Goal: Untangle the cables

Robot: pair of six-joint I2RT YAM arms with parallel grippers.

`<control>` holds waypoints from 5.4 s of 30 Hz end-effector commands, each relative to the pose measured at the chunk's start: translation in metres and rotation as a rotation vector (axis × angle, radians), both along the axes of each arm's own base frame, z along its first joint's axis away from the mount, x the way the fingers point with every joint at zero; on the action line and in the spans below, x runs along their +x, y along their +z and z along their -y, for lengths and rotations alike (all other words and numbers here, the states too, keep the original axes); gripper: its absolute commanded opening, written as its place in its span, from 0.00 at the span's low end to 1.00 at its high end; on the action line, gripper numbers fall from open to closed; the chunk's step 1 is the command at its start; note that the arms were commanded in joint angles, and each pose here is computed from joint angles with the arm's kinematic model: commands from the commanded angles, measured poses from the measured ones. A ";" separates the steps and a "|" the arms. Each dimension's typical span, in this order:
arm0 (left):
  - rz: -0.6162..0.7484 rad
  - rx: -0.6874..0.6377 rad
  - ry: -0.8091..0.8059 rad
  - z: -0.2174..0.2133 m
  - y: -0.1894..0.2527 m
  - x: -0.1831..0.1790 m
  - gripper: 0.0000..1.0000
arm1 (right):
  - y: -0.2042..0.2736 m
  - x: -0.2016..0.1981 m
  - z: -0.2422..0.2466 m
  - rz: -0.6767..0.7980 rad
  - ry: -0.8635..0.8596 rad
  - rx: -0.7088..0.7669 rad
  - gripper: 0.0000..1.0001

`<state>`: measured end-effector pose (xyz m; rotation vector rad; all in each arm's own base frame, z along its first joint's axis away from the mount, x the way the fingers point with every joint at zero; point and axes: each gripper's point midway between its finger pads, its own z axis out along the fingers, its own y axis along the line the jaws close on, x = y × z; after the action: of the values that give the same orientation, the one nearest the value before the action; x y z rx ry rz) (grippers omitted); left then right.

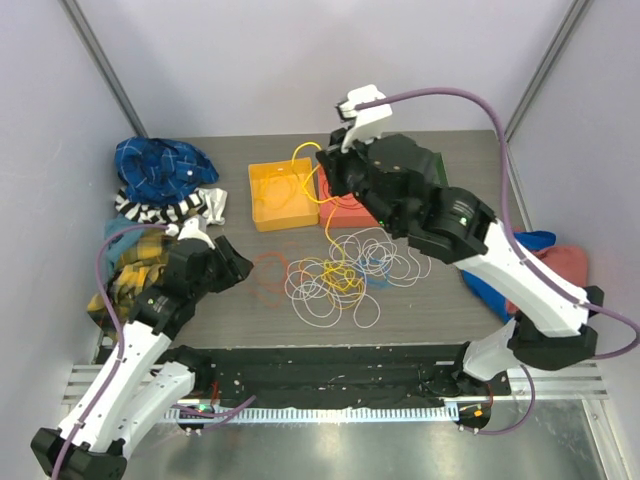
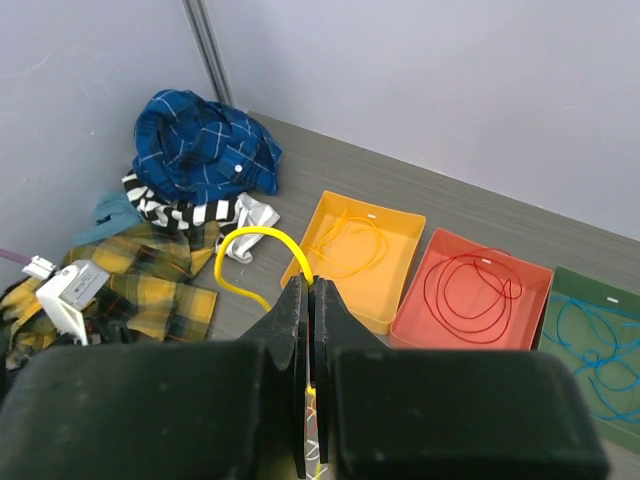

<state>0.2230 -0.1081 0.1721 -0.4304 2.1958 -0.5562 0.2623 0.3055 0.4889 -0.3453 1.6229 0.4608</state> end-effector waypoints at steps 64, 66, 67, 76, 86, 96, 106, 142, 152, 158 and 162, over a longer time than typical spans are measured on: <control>0.068 -0.066 -0.043 0.012 -0.008 -0.001 0.64 | -0.165 0.280 -0.094 -0.065 -0.148 0.129 0.01; 0.065 -0.065 -0.043 0.011 -0.009 -0.002 0.64 | -0.208 0.284 -0.095 -0.138 -0.159 0.064 0.15; 0.062 -0.064 -0.043 0.011 -0.009 -0.002 0.64 | -0.223 0.283 -0.094 -0.164 -0.165 0.042 0.23; 0.064 -0.063 -0.044 0.011 -0.008 -0.002 0.64 | -0.239 0.240 -0.063 -0.196 -0.214 0.029 0.70; 0.092 -0.064 -0.039 0.010 -0.001 -0.001 0.64 | -0.130 0.121 -0.010 -0.095 -0.209 0.154 0.74; 0.076 -0.066 -0.049 0.013 -0.007 0.000 0.64 | -0.287 0.031 0.031 -0.355 -0.176 -0.087 0.51; 0.051 -0.055 -0.049 0.013 -0.015 0.001 0.63 | -0.343 0.022 0.026 -0.441 -0.156 -0.103 0.42; 0.034 -0.043 -0.043 0.011 -0.019 0.000 0.63 | -0.420 0.045 -0.005 -0.609 -0.124 -0.025 0.55; 0.027 -0.035 -0.037 0.010 -0.021 0.001 0.64 | -0.426 0.058 -0.014 -0.599 -0.113 0.022 0.42; 0.029 -0.035 -0.037 0.010 -0.020 0.001 0.64 | -0.415 0.061 -0.011 -0.572 -0.120 0.037 0.22; 0.030 -0.037 -0.038 0.010 -0.020 0.001 0.64 | -0.403 0.056 -0.005 -0.558 -0.119 0.047 0.04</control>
<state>0.2199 -0.1174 0.1449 -0.4005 2.2039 -0.6124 0.3093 0.3068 0.0421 -0.1311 2.2684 0.4644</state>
